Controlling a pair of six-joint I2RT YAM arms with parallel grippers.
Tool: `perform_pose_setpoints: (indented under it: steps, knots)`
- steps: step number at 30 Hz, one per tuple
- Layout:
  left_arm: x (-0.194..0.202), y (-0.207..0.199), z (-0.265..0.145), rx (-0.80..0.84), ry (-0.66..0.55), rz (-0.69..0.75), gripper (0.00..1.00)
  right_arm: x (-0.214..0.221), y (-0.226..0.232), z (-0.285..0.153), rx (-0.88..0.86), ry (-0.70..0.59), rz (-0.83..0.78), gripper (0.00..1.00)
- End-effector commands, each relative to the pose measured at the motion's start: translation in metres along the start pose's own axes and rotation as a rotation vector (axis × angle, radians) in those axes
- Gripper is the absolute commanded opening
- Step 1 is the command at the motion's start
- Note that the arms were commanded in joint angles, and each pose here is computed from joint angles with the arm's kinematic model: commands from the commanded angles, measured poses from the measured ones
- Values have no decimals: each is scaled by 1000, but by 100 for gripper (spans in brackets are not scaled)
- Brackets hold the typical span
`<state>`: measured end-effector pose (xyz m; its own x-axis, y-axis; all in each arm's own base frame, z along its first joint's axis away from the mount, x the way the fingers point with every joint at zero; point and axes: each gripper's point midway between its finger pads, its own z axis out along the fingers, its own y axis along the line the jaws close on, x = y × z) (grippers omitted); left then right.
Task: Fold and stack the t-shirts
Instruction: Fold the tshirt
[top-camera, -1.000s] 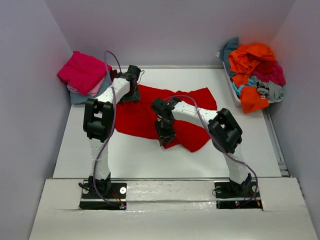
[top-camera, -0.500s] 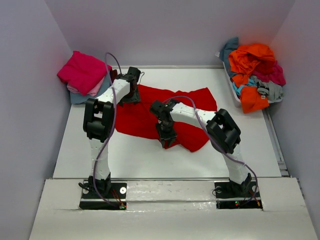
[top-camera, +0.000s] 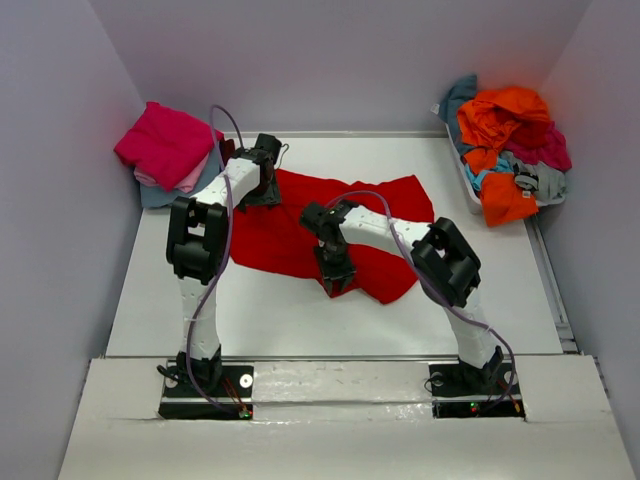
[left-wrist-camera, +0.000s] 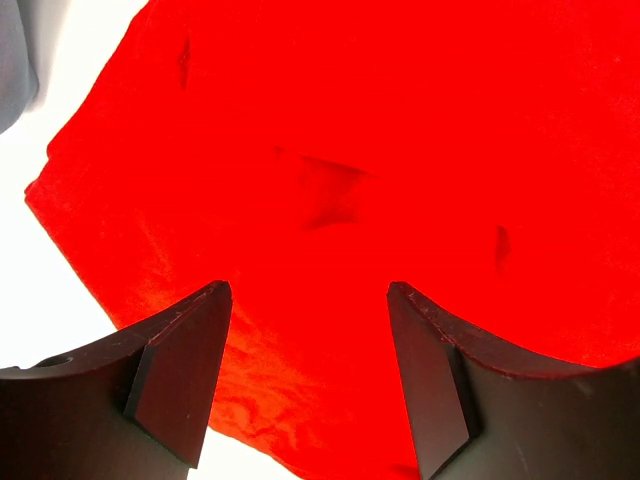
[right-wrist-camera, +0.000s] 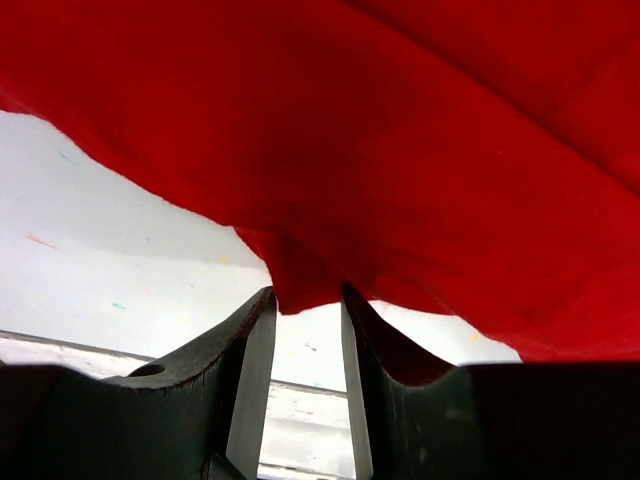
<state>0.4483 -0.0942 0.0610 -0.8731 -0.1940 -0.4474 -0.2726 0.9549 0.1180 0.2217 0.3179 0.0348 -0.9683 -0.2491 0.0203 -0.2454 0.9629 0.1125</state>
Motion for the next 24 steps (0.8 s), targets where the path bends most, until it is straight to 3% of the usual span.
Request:
perform_pose_setpoints:
  steps: [1,16,21,24]
  knots:
    - [-14,5,-23,12,-59,-10,76,5,0,6,41,-6,-14,38]
    - [-15,6,-24,9,-62,-10,76,0,-5,14,137,-35,-40,34]
    - [-15,7,-25,6,-63,-10,76,-2,-6,-4,139,-71,-24,9]
    - [-15,7,-25,5,-64,-12,76,-4,-8,-30,145,-119,-11,7]
